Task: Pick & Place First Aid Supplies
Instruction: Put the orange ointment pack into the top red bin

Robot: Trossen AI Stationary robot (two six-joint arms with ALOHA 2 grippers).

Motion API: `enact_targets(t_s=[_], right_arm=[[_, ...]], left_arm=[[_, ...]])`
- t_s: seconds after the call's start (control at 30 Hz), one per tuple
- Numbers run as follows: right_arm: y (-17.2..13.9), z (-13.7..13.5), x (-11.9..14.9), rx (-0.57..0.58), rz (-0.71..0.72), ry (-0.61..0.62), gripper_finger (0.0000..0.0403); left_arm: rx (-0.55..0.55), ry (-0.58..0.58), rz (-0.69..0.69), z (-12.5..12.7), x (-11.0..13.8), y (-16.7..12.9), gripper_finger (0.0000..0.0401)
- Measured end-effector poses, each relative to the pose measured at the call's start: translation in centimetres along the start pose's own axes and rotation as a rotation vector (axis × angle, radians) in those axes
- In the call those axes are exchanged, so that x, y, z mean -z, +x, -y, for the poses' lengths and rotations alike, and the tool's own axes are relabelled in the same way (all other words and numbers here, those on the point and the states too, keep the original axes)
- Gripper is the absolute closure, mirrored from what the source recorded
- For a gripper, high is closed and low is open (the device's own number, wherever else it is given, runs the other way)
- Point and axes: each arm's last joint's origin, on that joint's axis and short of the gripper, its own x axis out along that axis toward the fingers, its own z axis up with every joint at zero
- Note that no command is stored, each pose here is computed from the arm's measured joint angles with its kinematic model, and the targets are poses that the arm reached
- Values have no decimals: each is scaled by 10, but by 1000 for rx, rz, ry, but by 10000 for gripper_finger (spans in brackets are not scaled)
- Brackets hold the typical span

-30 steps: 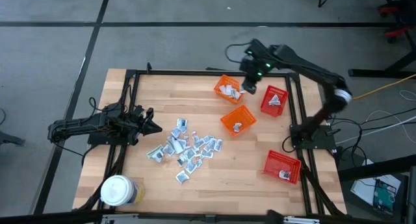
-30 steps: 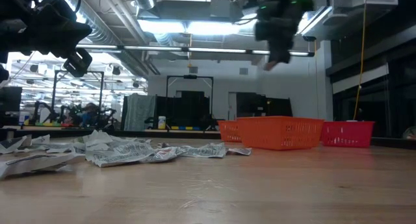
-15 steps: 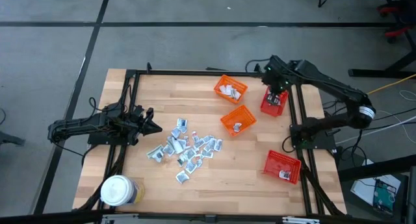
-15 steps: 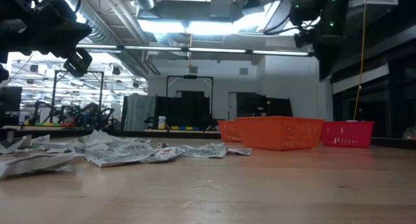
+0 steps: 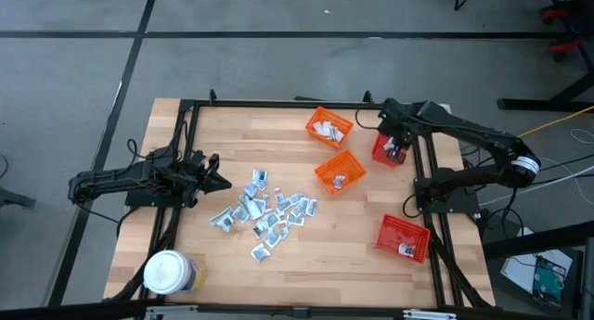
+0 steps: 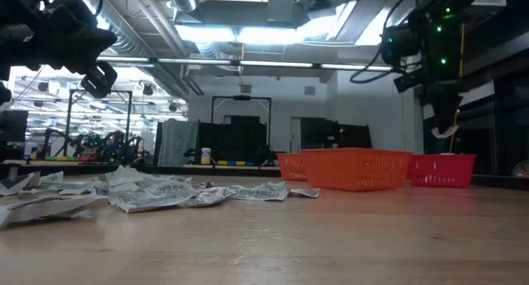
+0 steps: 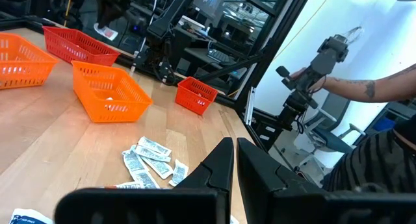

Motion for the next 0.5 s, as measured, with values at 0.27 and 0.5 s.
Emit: enact_targets(t_s=[0.27, 0.5], right_arm=[[7, 0, -5, 27, 59, 36, 353], [7, 2, -6, 107, 61, 80, 283]], left_arm=[[0, 0, 0, 0, 0, 0, 386], [0, 0, 0, 0, 0, 0, 385]])
